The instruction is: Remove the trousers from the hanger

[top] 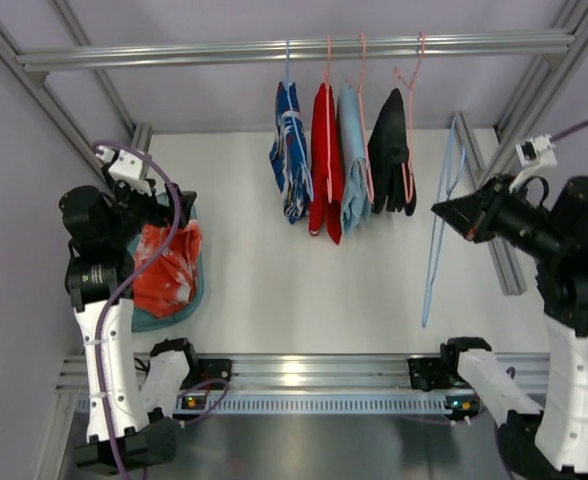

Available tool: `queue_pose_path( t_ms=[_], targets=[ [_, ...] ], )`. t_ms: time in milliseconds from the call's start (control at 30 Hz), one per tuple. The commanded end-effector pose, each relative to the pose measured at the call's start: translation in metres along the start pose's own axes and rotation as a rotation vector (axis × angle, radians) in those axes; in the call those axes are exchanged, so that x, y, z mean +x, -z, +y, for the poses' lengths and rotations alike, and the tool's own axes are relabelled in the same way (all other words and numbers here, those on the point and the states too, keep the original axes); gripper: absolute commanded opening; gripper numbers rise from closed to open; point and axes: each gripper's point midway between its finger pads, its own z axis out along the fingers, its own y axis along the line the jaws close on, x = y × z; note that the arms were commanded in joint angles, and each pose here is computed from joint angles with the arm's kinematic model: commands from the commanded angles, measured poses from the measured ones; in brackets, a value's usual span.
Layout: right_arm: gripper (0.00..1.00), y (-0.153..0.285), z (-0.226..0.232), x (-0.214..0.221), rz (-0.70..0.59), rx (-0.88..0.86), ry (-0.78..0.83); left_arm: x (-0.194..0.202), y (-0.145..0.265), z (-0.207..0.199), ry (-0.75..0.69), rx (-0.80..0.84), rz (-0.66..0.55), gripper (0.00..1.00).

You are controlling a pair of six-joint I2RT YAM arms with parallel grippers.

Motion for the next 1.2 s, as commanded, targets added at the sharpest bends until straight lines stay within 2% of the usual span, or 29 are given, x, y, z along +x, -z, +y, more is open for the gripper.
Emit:
queue_pose_path(
  t_ms=[0,100,167,233,533,800,1167],
  targets=[
    [0.00,-0.021,-0.019,-0.007,0.104,0.051,-0.081,-0.029,0.013,-0.012,-0.024,0.028,-0.083,0.98],
    [0.00,-0.048,-0.046,-0.026,0.152,0.093,-0.127,-0.030,0.017,-0.014,-0.022,0.026,-0.094,0.98],
    [0.00,-0.054,-0.050,-0.042,0.138,0.089,-0.144,-0.031,0.019,-0.015,-0.017,0.021,-0.098,0.98],
    [0.00,-0.069,-0.074,-0.054,0.144,0.118,-0.202,-0.029,0.019,-0.017,-0.008,0.027,-0.096,0.98],
    [0.00,-0.092,-0.099,-0.130,-0.004,0.202,-0.121,-0.023,0.020,-0.020,0.014,0.036,-0.090,0.98],
    [0.00,-0.117,-0.129,-0.150,-0.023,0.248,-0.130,-0.023,0.020,-0.021,0.024,0.041,-0.091,0.98],
    [0.00,-0.134,-0.141,-0.190,-0.129,0.257,-0.106,-0.015,0.022,-0.021,0.037,0.028,-0.082,0.98]
  ],
)
